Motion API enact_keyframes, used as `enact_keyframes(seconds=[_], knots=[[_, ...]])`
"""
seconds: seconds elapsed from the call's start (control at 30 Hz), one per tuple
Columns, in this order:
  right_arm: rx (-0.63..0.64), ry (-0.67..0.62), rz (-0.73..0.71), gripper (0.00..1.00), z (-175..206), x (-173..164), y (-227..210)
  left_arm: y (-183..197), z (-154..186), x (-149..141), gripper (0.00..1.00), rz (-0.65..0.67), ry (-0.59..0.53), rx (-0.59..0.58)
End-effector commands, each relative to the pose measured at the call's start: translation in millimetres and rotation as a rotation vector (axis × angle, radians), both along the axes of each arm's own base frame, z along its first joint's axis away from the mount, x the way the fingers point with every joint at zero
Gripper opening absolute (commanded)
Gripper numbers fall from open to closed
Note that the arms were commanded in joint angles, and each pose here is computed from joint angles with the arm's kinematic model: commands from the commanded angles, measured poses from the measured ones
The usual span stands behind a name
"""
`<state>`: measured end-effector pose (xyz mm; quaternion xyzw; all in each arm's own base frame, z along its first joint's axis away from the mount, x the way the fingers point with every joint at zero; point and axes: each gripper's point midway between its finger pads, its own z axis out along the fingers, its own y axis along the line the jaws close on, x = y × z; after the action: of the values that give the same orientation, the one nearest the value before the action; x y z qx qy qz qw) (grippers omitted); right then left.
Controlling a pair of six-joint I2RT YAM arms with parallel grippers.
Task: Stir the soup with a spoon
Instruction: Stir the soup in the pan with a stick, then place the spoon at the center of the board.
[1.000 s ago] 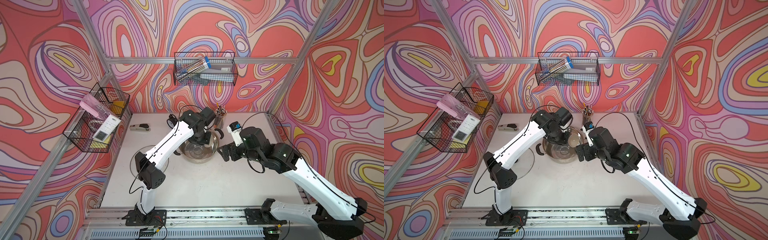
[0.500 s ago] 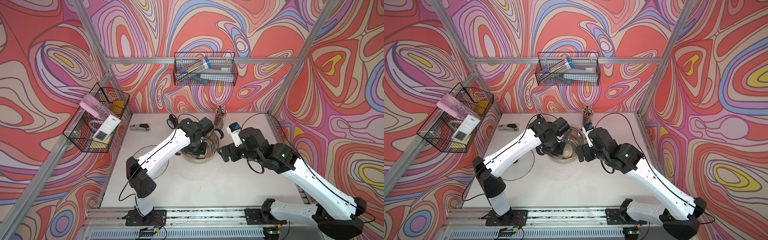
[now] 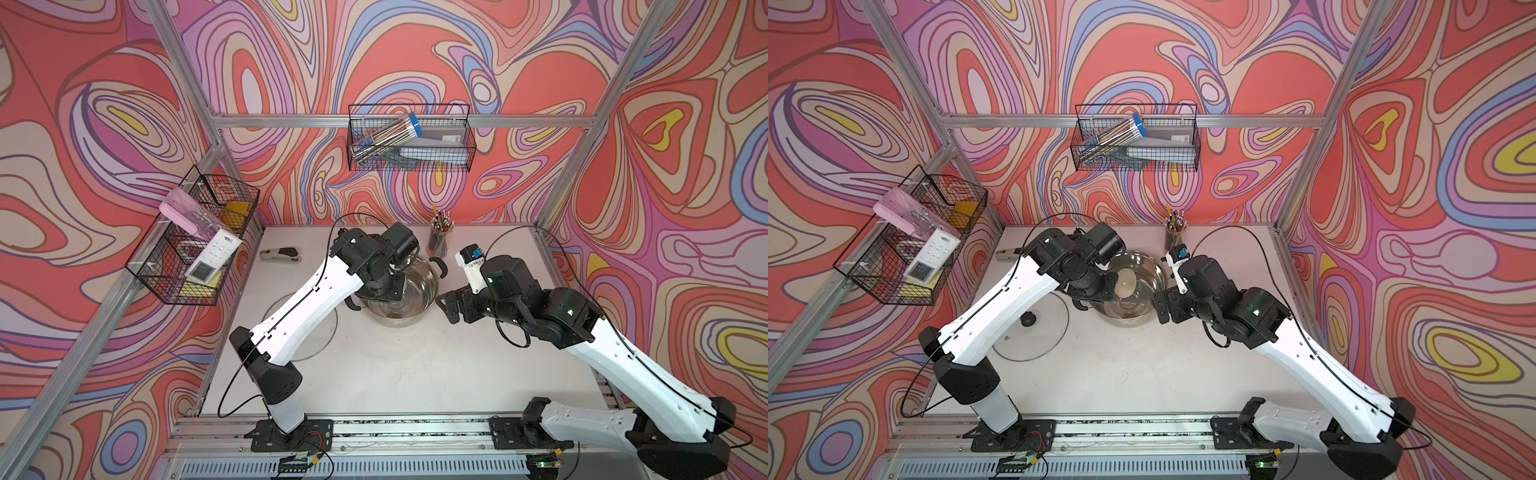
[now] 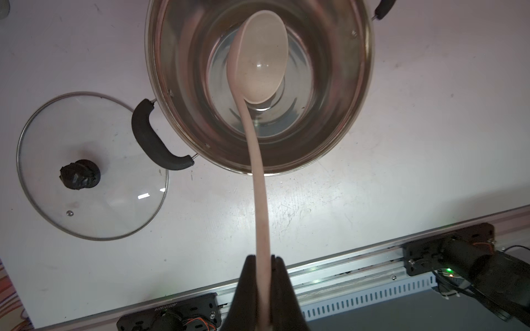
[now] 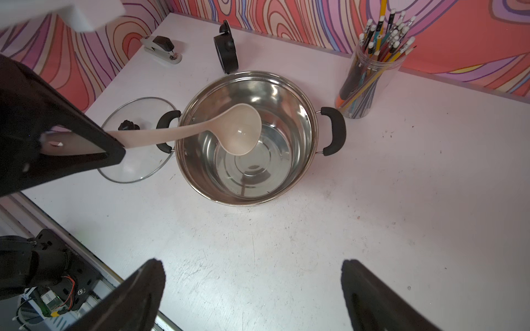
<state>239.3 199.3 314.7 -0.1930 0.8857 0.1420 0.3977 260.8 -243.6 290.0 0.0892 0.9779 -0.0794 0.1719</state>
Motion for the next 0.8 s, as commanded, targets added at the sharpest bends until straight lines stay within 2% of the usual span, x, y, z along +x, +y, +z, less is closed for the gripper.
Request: enact_keyframes(seconds=[0.0,0.17,0.33,0.5,0.77], knots=[[0.011,-0.070,-0.052,0.98,24.7,-1.4,-16.8,-22.9,35.7,0.7,0.00,-0.068,-0.080,-0.137],[0.009,-0.160,-0.124,0.98,57.0,-3.8,-42.2,-77.5,58.7,-11.7,0.00,-0.165,-0.115,-0.355],[0.041,-0.250,-0.197,0.98,92.3,-8.7,-65.9,-161.2,53.2,-33.8,0.00,-0.254,-0.064,-0.650],[0.105,-0.291,-0.215,0.98,114.6,-17.2,-75.9,-228.0,23.9,-38.9,0.00,-0.293,0.036,-0.833],[0.138,-0.214,-0.191,0.98,96.0,-23.6,-68.2,-295.7,-49.3,-35.5,0.00,-0.282,0.233,-0.959]])
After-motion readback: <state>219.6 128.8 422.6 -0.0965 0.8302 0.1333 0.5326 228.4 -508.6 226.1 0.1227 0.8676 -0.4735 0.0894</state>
